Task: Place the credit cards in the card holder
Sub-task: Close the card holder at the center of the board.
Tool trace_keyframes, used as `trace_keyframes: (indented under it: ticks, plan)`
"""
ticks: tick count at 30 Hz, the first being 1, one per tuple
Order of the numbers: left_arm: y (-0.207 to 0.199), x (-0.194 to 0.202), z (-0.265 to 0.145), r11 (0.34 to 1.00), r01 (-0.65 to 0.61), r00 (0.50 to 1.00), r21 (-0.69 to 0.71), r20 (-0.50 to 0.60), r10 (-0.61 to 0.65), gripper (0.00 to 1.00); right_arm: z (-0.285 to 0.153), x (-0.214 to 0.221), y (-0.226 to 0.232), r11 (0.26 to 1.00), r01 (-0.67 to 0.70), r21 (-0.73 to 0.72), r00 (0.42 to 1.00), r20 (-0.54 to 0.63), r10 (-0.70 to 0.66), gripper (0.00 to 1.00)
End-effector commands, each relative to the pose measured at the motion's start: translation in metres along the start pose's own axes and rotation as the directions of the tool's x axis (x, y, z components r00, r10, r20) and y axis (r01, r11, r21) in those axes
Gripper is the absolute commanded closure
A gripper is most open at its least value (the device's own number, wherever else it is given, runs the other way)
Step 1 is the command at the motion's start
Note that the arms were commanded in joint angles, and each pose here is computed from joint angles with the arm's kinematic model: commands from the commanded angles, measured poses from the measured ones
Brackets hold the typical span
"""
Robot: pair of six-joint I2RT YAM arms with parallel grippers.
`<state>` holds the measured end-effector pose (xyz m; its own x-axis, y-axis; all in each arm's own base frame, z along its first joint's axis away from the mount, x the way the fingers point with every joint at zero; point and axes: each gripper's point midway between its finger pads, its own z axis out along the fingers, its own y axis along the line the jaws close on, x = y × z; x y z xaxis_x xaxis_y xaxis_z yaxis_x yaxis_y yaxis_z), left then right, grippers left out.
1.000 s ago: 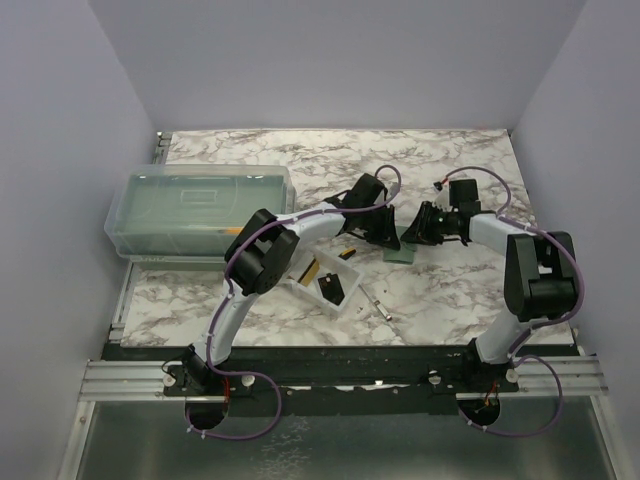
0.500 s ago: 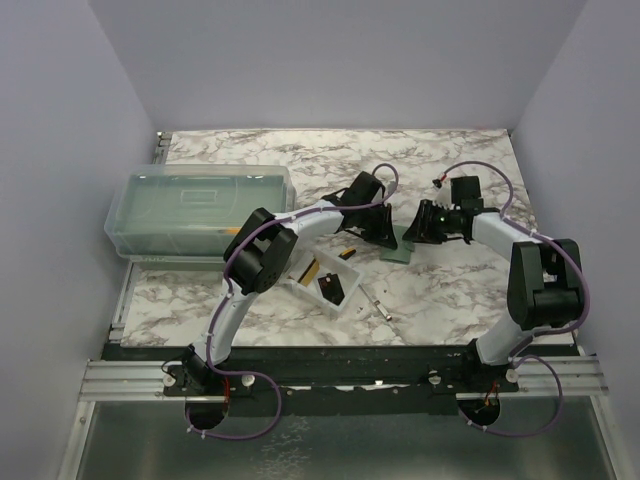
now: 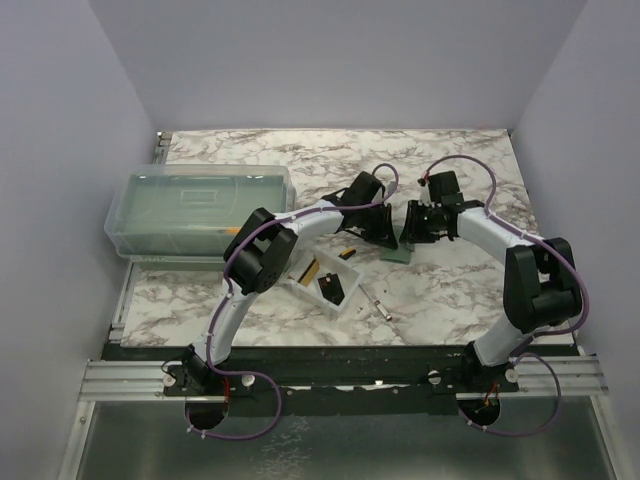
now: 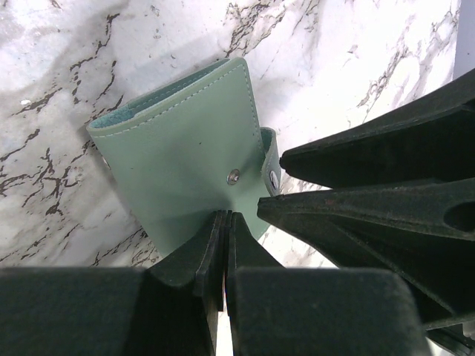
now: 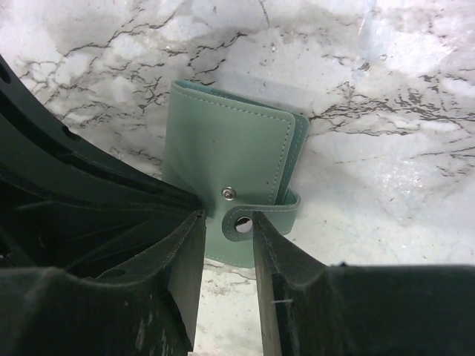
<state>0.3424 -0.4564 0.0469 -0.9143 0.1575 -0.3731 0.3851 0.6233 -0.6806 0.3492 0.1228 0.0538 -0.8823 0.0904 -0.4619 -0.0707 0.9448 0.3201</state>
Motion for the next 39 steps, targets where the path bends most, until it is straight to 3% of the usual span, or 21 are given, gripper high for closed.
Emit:
trace_keyframes:
  ticks: [1,13,18,24,32,39]
  plan:
    - [0.033,0.018,0.006,0.995,0.024,0.998,-0.098,-0.053,-0.029,0.95,0.001,-0.003,-0.009,0.994,0.014,0.108,1.0,-0.007,-0.014,0.65]
    - [0.034,0.018,0.006,0.995,0.022,0.998,-0.101,-0.053,-0.027,0.95,0.008,0.009,-0.004,0.982,0.051,0.182,0.997,-0.059,-0.041,0.64]
    - [0.035,0.018,0.006,0.995,0.02,0.998,-0.103,-0.053,-0.025,0.96,0.007,0.006,-0.01,0.971,0.045,0.235,0.998,-0.044,-0.035,0.67]
    - [0.034,0.019,0.006,0.995,0.018,0.998,-0.103,-0.054,-0.024,0.96,0.01,0.005,-0.012,0.968,0.044,0.248,0.999,-0.041,-0.035,0.75]
    - [0.035,0.018,0.006,0.995,0.016,0.998,-0.103,-0.054,-0.022,0.96,0.006,0.0,-0.009,0.969,0.005,0.247,1.0,-0.006,-0.003,0.99]
    - [0.036,0.019,0.006,0.994,0.016,0.998,-0.104,-0.056,-0.022,0.97,0.004,-0.003,0.0,0.979,-0.018,0.202,1.0,0.024,0.013,1.0]
